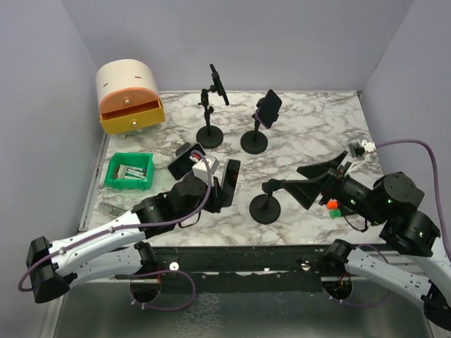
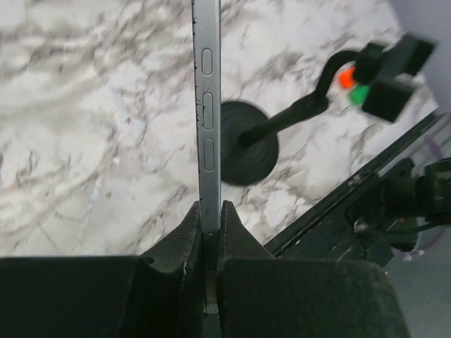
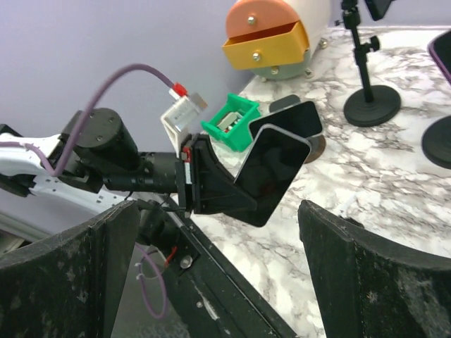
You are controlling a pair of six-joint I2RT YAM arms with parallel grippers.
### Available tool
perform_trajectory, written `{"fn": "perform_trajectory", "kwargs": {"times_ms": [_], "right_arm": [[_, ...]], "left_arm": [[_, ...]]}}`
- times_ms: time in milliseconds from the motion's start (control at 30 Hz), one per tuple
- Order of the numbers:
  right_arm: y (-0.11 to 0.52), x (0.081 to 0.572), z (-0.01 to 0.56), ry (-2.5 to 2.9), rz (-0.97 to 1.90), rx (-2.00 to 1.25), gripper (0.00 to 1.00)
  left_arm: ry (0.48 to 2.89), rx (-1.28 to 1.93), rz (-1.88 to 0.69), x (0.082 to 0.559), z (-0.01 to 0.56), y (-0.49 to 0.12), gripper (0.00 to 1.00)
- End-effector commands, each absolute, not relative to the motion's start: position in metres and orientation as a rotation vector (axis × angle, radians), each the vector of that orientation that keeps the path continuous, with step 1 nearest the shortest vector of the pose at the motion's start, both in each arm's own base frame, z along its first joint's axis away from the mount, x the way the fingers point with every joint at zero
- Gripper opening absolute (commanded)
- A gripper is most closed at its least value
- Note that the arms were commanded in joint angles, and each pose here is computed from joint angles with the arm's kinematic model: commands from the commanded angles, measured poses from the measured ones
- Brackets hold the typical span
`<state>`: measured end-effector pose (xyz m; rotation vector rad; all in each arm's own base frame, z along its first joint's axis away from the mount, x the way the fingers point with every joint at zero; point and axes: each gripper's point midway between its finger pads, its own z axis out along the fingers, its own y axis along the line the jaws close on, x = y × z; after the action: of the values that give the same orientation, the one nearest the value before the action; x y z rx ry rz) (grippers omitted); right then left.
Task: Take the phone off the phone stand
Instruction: Place the phone at the center of the board.
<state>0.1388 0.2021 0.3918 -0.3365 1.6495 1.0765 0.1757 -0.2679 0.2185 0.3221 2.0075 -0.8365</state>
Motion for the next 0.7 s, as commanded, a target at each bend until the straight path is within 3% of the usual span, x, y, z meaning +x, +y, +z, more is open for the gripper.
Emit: {"fn": "perform_trajectory", "kwargs": {"times_ms": [0, 300, 667], "right_arm": [[0.184, 0.143, 0.361, 1.671, 0.984, -0.296, 0.99], [0.181, 0.145, 0.347, 1.723, 0.953, -0.278, 0.98], [0.184, 0.141, 0.334, 1.73, 0.992, -0.274, 0.98]], "left_arm": [[2.206, 0.186, -0.813, 0.165, 0.166, -0.26, 0.0], [2.332, 0.086, -0.885, 0.161, 0.095, -0.286, 0.0], [2.324, -0.134, -1.038, 0.167, 0.075, -0.293, 0.0]]}}
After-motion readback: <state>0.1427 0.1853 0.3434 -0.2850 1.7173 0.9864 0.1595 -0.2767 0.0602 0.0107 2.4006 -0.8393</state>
